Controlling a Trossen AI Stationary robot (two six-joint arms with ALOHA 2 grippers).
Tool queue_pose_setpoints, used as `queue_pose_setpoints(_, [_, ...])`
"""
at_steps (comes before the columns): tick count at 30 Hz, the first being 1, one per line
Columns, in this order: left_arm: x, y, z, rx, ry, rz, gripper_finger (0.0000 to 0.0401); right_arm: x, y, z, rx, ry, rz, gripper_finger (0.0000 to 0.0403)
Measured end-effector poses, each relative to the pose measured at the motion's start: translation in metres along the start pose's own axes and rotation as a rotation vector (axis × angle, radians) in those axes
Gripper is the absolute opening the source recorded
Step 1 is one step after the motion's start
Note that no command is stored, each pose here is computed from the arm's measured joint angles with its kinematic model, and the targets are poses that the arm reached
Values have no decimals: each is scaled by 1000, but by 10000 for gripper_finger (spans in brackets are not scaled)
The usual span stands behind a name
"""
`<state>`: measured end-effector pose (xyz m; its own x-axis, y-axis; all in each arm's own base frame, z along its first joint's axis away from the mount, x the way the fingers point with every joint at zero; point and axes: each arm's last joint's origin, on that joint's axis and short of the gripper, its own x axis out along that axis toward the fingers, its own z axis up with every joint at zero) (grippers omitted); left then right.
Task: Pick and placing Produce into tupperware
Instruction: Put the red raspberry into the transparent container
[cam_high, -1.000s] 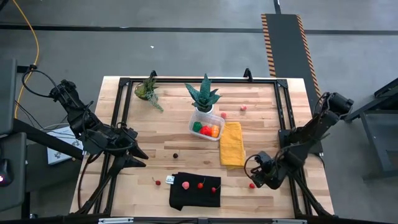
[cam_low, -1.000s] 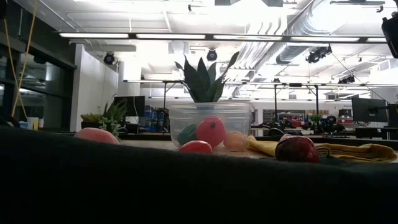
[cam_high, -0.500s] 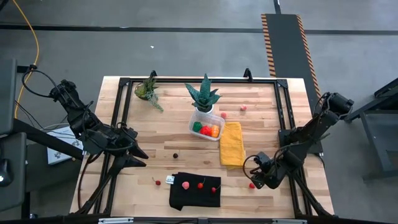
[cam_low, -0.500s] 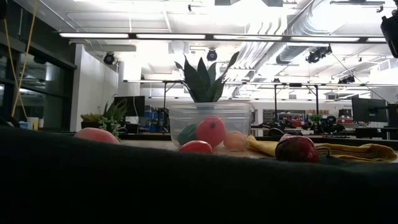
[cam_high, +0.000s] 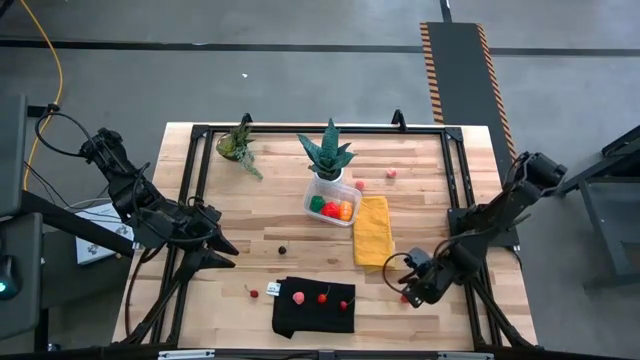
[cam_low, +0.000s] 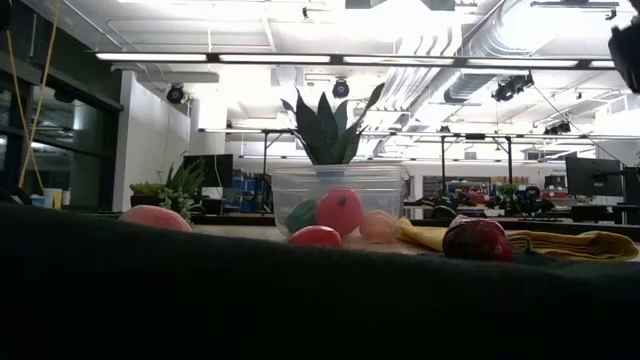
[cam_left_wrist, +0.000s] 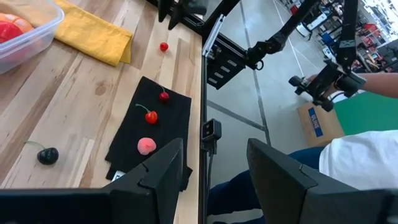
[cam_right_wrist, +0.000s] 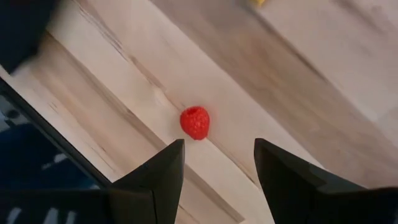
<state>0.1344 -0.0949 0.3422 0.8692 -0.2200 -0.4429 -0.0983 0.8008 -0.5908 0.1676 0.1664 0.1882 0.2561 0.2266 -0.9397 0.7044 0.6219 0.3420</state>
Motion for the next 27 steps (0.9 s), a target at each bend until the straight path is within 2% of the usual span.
queue_pose_setpoints(4, [0, 0, 0, 0, 0, 0, 168, 15, 5, 2, -26, 57, -34, 185])
queue_pose_setpoints(12, [0, 0, 0, 1, 3, 3, 168, 25, 33, 9, -128, 58, -92, 185])
queue_pose_setpoints(16, [0, 1, -1, 7, 11, 13, 168, 33, 38, 10, -161, 83, -168, 185])
queue_pose_setpoints(27, [0, 2, -2, 13, 30, 19, 168, 45, 47, 11, -174, 106, -190, 185])
